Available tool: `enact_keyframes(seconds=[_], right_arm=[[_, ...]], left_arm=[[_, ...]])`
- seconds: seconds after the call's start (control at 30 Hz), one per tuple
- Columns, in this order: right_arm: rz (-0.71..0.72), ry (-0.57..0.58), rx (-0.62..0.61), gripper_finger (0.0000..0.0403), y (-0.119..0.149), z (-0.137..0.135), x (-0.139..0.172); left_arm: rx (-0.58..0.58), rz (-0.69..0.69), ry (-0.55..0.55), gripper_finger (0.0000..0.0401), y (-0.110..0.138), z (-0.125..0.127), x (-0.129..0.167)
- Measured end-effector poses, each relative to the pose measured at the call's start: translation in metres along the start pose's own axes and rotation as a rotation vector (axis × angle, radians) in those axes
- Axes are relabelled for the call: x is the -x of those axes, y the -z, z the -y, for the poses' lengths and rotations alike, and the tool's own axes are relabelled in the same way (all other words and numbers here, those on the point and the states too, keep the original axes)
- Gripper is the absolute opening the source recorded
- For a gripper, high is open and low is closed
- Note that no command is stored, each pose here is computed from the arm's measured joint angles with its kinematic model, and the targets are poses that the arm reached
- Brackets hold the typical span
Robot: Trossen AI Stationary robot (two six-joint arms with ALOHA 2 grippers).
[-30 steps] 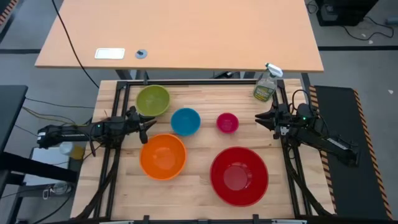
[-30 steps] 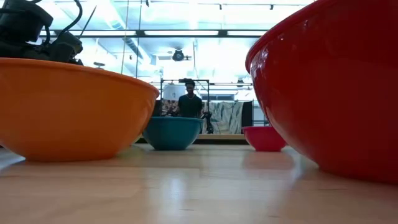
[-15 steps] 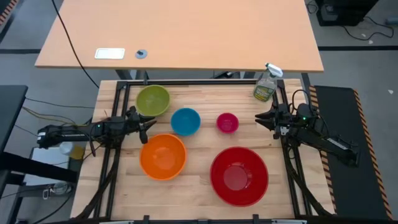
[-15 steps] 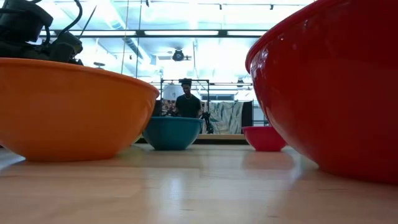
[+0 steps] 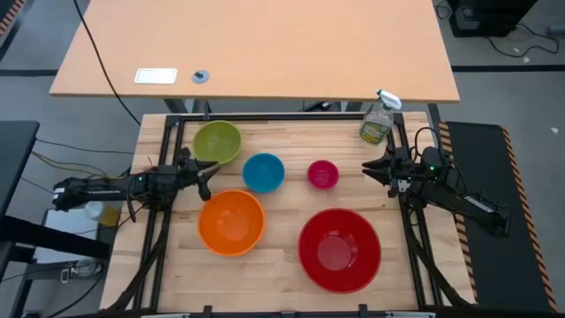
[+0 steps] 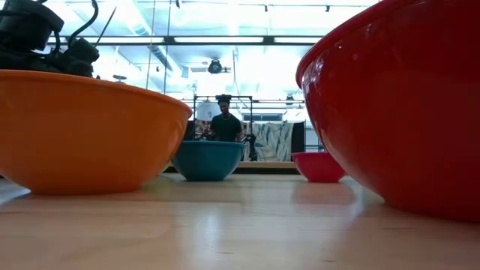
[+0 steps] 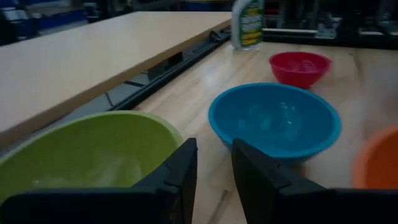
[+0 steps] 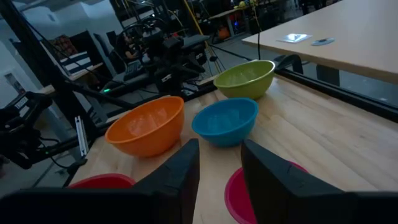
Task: Nest bowls inside each other
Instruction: Stack the orange bowl on top of the red bowl
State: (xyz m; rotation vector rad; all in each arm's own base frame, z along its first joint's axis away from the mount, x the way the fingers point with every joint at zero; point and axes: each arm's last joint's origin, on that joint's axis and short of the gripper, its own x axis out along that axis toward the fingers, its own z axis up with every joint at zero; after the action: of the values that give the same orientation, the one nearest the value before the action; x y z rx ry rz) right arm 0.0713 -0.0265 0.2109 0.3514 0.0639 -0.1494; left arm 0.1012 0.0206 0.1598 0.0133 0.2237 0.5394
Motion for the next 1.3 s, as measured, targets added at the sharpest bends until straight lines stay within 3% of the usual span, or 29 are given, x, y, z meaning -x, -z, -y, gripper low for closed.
enact_keyframes(seconds=[0.57, 0.63, 0.77, 0.83, 0.93, 1.03, 1.1, 1.2, 1.3], right_arm=[[0.015, 0.000, 0.003, 0.0128, -0.001, 0.000, 0.000], [0.058, -0.003, 0.015, 0.0128, -0.006, -0.001, 0.000], [0.160, -0.035, 0.058, 0.0128, -0.016, -0.005, 0.001], [0.227, -0.058, 0.078, 0.0128, -0.022, -0.008, 0.003], [0.355, -0.107, 0.087, 0.0128, -0.034, -0.013, 0.007], [0.482, -0.107, 0.072, 0.0128, -0.044, -0.017, 0.011], [0.538, -0.023, -0.008, 0.0128, -0.047, -0.014, 0.011], [0.587, 0.075, -0.101, 0.0128, -0.050, -0.009, 0.007], [0.630, 0.129, -0.145, 0.0128, -0.055, -0.005, 0.000]], left_arm=[[0.020, 0.031, -0.052, 0.0103, -0.003, -0.001, 0.000], [-0.002, 0.032, -0.055, 0.0103, -0.003, -0.002, 0.000], [-0.220, 0.025, -0.073, 0.0103, -0.003, -0.002, 0.000], [-0.231, 0.044, -0.098, 0.0103, -0.005, -0.003, 0.000], [-0.188, 0.082, -0.251, 0.0103, -0.011, -0.007, 0.001], [-0.011, 0.187, -0.400, 0.0103, -0.023, -0.012, 0.005], [0.202, 0.290, -0.455, 0.0103, -0.031, -0.015, 0.008], [0.508, 0.423, -0.479, 0.0103, -0.038, -0.018, 0.012], [0.758, 0.523, -0.433, 0.0103, -0.042, -0.019, 0.014]])
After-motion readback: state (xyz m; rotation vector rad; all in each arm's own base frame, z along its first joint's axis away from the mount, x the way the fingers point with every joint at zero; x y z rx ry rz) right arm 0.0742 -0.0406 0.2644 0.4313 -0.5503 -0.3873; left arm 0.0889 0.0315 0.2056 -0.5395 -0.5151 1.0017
